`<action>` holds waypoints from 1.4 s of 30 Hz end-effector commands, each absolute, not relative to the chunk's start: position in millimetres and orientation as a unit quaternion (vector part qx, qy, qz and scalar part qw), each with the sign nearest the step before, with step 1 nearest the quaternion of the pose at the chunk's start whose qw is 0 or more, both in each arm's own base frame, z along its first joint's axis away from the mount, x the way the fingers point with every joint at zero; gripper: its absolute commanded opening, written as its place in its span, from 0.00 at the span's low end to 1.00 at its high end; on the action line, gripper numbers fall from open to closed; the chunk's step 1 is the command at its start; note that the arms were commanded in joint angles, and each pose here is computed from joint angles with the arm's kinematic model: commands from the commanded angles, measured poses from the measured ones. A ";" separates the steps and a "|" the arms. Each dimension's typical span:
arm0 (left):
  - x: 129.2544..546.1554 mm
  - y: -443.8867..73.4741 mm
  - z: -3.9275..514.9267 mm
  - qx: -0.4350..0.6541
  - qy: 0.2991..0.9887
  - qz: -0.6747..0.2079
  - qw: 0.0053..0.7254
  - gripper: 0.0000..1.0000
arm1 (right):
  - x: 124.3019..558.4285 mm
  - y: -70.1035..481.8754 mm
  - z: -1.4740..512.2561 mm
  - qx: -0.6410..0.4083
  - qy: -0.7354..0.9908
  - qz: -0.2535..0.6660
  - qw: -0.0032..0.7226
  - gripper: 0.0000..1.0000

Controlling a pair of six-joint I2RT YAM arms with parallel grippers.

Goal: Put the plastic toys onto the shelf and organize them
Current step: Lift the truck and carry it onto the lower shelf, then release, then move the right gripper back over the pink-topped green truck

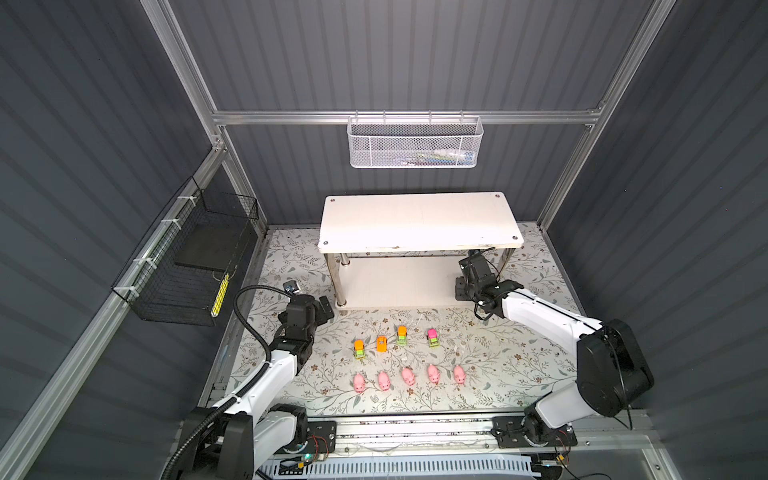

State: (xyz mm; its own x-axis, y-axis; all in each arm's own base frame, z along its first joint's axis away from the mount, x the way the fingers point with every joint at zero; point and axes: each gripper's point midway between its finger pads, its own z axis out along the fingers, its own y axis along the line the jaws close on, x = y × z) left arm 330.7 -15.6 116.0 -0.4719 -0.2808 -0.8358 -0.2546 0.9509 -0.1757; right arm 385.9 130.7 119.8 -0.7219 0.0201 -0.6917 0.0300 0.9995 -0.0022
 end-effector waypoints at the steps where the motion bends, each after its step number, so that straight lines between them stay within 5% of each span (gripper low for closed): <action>1: 331.7 -17.7 118.2 -0.154 0.857 -0.020 0.491 1.00 | 393.5 131.4 115.9 0.007 0.927 -0.008 0.374 0.27; 16: 331.6 -17.6 117.4 -0.154 0.858 -0.019 0.490 1.00 | 403.3 129.1 100.3 0.010 0.934 -0.005 0.357 0.32; 42: 326.9 -16.7 118.0 -0.156 0.857 -0.021 0.490 1.00 | 387.4 126.2 142.0 0.025 0.912 0.040 0.407 0.60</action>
